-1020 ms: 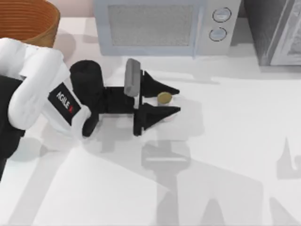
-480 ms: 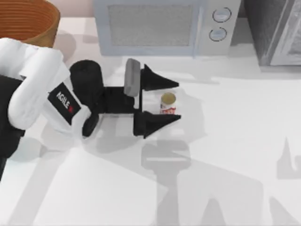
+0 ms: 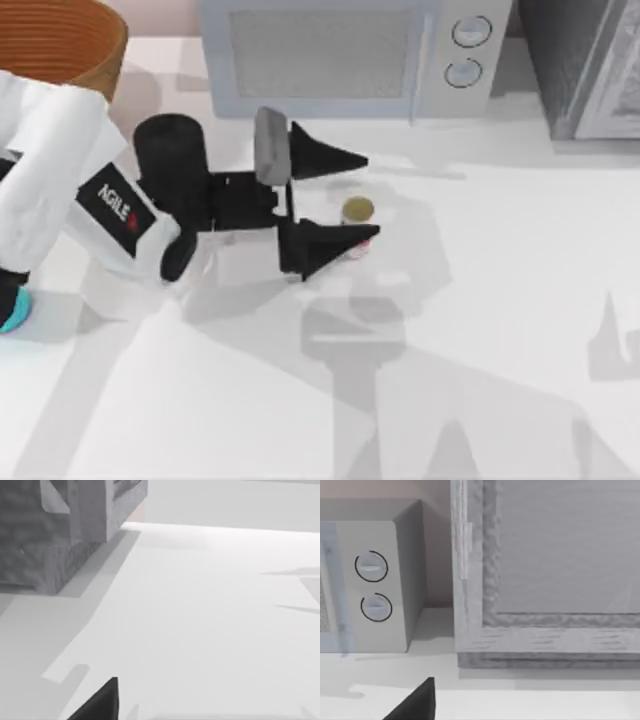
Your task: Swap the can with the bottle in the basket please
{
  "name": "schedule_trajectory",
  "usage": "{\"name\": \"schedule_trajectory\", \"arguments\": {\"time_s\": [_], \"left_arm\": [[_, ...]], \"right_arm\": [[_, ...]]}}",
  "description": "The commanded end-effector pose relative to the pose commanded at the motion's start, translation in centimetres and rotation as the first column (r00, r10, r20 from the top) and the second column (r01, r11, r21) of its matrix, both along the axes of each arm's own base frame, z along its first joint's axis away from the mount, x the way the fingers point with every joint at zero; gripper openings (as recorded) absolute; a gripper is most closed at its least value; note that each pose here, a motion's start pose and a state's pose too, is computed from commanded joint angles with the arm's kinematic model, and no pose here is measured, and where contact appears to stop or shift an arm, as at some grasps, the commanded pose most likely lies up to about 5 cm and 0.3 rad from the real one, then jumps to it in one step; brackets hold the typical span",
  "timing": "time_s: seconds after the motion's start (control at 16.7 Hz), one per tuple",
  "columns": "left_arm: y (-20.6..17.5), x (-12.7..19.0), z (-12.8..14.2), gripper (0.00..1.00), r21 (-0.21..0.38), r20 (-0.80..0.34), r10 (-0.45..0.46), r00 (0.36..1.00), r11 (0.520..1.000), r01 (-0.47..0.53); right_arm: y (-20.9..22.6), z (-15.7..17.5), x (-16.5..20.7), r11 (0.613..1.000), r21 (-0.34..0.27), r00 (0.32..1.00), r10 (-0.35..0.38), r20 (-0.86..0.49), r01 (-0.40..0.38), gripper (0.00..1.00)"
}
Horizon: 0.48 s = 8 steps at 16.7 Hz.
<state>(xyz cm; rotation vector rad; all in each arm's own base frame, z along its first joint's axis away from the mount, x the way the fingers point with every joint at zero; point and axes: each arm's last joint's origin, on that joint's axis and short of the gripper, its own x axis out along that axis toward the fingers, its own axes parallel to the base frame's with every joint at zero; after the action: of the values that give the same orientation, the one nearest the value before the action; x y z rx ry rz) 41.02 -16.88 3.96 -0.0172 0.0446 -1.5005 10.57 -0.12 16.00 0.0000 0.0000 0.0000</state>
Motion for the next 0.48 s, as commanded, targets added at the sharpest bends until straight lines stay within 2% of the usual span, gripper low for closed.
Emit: {"name": "schedule_trajectory", "arguments": {"time_s": [0.24,0.48], "left_arm": [[2.2,-1.2,6.4,1.0,0.025,0.014,0.188,0.982,0.982,-0.189],[5.7,-5.7,15.5,1.0,0.023,0.091,0.424,0.901,0.904,-0.427]], "right_arm": [[0.0,0.0,0.0,1.0,0.0,1.0,0.0,0.0,0.0,1.0],[0.0,0.0,0.0,1.0,0.0,1.0,0.0,0.0,0.0,1.0]]}}
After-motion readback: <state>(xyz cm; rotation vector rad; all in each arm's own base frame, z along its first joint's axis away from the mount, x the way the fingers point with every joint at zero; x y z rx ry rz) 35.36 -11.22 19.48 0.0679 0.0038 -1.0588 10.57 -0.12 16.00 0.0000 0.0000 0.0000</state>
